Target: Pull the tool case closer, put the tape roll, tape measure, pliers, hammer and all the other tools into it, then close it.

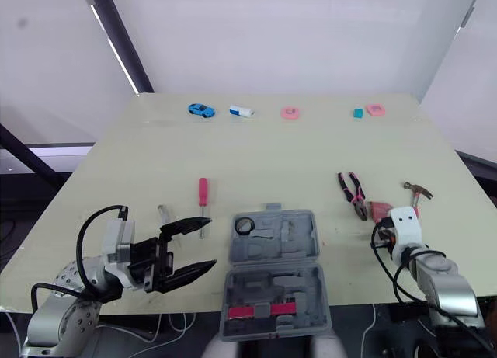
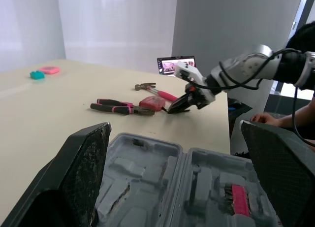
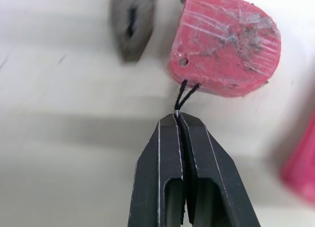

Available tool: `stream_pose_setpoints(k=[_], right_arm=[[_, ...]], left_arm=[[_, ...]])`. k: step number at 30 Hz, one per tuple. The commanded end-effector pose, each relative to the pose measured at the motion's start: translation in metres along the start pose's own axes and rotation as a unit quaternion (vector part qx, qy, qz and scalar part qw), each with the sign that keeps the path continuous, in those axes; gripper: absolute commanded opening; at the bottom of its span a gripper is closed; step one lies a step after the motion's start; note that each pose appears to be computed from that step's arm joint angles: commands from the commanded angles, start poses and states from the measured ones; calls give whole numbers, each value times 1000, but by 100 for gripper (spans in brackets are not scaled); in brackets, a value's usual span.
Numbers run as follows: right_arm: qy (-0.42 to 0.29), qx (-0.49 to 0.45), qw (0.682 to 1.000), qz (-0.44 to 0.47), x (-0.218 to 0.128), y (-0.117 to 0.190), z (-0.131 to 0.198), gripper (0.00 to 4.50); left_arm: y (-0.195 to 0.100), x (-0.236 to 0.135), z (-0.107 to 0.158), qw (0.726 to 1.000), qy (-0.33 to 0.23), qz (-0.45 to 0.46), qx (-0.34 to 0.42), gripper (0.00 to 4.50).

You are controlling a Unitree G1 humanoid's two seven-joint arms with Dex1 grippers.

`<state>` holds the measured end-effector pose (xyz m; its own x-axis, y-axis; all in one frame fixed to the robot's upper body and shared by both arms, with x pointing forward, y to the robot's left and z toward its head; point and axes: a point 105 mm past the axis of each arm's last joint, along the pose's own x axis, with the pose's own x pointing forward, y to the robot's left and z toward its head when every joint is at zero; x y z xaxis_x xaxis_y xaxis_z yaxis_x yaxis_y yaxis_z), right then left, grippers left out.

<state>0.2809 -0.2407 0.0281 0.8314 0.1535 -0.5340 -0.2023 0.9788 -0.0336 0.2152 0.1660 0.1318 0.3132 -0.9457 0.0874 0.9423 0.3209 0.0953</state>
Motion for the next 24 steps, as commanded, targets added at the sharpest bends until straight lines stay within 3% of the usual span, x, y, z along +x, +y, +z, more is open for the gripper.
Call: stream_pose_setpoints(k=[1, 10, 19, 24], right_arm=[[-12, -2, 999, 39, -14, 20, 2, 6], [15, -34, 985, 166, -31, 70, -17, 6], [95, -71, 977, 177, -58, 46, -51, 6], [100, -76, 976, 181, -61, 44, -56, 6]], left_arm=[[-2, -2, 3, 1000, -6, -12, 4, 450], [-4, -11, -5, 1000, 3, -21, -11, 450], [-5, -28, -11, 999, 22, -23, -29, 450], [-3, -28, -12, 999, 17, -17, -30, 450]])
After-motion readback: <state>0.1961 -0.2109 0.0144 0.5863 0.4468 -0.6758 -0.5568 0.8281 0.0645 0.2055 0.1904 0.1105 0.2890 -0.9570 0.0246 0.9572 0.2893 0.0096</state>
